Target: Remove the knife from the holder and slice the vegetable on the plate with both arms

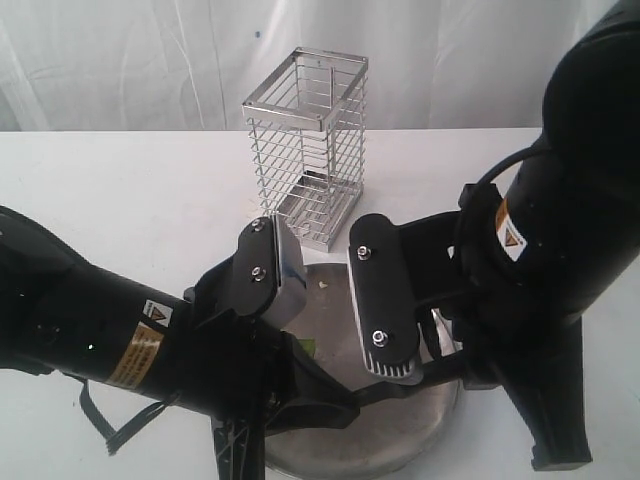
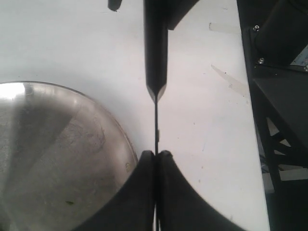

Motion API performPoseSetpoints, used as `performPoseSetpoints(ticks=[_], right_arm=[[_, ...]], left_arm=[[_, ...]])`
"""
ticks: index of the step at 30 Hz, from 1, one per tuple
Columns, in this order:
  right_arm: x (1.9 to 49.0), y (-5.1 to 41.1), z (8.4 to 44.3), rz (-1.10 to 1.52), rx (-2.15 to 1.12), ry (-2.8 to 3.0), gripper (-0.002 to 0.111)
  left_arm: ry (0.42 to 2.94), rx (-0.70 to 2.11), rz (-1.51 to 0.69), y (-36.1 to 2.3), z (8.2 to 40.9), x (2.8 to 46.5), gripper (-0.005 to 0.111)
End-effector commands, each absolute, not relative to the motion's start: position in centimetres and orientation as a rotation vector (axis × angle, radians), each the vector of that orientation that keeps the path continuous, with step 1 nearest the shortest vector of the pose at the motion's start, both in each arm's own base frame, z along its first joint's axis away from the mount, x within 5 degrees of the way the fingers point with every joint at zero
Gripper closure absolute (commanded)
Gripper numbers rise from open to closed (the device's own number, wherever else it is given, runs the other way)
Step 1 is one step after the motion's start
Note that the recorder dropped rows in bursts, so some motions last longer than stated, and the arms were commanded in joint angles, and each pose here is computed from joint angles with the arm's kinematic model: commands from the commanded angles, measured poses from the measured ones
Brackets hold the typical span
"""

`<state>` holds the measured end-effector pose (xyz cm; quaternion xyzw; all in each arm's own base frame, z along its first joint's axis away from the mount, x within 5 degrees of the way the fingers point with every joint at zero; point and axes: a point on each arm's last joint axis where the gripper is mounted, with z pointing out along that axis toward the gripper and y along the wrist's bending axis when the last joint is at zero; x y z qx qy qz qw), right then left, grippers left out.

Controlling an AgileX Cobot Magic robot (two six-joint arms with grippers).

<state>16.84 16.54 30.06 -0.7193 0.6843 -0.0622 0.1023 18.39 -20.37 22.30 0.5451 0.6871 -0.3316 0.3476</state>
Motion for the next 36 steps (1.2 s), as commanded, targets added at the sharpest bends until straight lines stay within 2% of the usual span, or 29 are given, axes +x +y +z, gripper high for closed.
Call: performPoseSetpoints(ticks=[1,10,12,15,20,22,24,27,29,31,36], right_arm=[[16.9,16.6,30.1,-0.187,-2.117,2.021,0.076],[17.0,16.8,30.1,-0.168,-2.1,2.006,0.078],[17.0,16.9,30.0,-0.167,-2.094,1.999,0.086],[17.0,16.9,29.6,-0.166,-2.095,1.996,0.106],[17.0,16.8,29.5,-0.177,-2.077,2.017,0.108],[16.9,16.7,29.5,-0.164,-2.004,2.084,0.108],[16.8,16.5,29.6,-0.157,-1.904,2.179,0.108],[16.7,15.9,29.6,-0.207,-1.793,2.315,0.108],[16.8,15.7,29.5,-0.22,-1.68,2.391,0.108],[16.9,15.4,29.1,-0.253,-1.517,2.49,0.108],[16.8,14.1,27.0,-0.365,-1.099,2.699,0.108]], left_arm=[[1.765,1.418,-0.875,-20.4,22.6,18.0,0.107],[1.76,1.424,-0.885,-20.4,22.6,17.9,0.107],[1.758,1.423,-0.884,-20.4,22.7,17.9,0.107],[1.756,1.425,-0.883,-20.4,22.7,17.9,0.107],[1.748,1.41,-0.851,-20.2,23.1,17.9,0.106],[1.741,1.386,-0.805,-19.9,23.6,18.1,0.099],[1.729,1.34,-0.717,-19.4,24.5,18.3,0.085],[1.718,1.234,-0.54,-18.2,26.1,18.9,0.056],[1.705,1.152,-0.433,-17.2,27.3,19.1,0.044],[1.684,1.09,-0.359,-16.4,28.4,19.1,0.04],[1.637,0.971,-0.232,-14.6,30.5,18.7,0.04]])
